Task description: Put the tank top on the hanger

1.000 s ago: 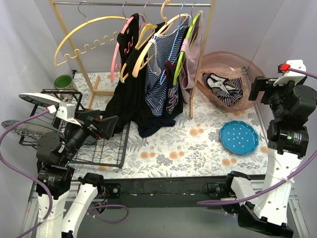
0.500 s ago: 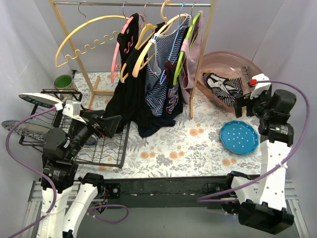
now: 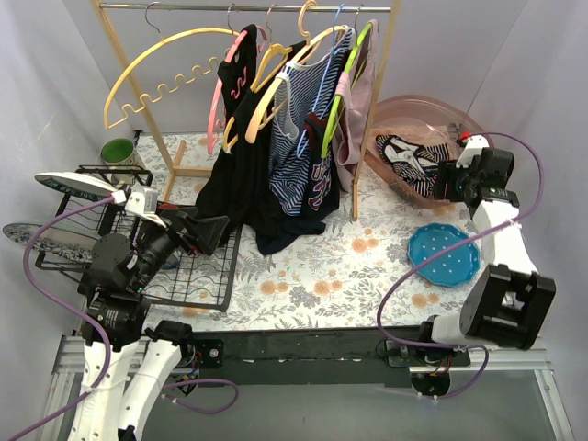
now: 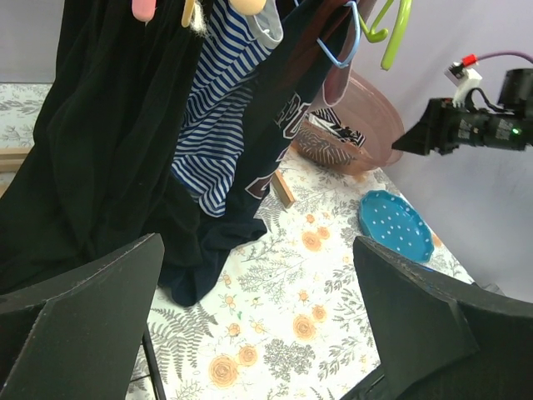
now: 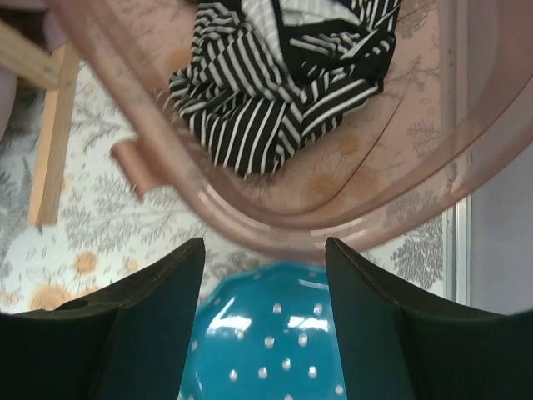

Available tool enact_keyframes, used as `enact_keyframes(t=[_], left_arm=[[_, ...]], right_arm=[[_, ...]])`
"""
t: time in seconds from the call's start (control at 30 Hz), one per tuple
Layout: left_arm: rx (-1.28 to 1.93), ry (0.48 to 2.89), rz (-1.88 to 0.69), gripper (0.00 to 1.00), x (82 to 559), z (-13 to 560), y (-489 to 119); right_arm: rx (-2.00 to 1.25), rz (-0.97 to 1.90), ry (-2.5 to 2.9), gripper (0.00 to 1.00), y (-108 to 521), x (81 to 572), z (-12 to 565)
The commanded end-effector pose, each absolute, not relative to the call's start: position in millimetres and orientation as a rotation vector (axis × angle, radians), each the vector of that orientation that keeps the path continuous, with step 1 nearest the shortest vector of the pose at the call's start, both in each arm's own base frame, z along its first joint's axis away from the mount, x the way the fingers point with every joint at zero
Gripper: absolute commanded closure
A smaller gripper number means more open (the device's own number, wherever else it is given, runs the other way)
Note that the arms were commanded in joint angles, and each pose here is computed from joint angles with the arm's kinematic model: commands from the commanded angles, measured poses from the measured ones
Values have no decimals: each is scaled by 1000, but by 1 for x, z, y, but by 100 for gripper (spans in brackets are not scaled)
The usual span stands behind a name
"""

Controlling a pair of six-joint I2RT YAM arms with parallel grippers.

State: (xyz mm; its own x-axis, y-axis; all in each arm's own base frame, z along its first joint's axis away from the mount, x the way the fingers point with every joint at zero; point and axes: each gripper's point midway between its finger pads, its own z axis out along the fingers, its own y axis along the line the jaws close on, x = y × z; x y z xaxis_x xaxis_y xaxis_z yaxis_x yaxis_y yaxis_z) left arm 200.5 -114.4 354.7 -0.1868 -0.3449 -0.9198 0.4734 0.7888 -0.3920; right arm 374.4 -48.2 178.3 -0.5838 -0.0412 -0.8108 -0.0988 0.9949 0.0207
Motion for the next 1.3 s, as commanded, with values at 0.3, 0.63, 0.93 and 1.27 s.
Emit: enact_keyframes(t=[0.3,0.63,0.93,1.27], left_arm=[[106,1632,-698,2,208,344,-112],[113,1661,-689,2,216,339,-113],[110,1651,-696,2,214,343,-113],[127,1611,-723,2,202,358,-115]], right_arm=[[412,-180,2249,32,-101,487,135],[366,-112,2305,71,-93,512,99],[226,6,2031,99,-60,460,188],[32,33,1760,99,-33,396,318]])
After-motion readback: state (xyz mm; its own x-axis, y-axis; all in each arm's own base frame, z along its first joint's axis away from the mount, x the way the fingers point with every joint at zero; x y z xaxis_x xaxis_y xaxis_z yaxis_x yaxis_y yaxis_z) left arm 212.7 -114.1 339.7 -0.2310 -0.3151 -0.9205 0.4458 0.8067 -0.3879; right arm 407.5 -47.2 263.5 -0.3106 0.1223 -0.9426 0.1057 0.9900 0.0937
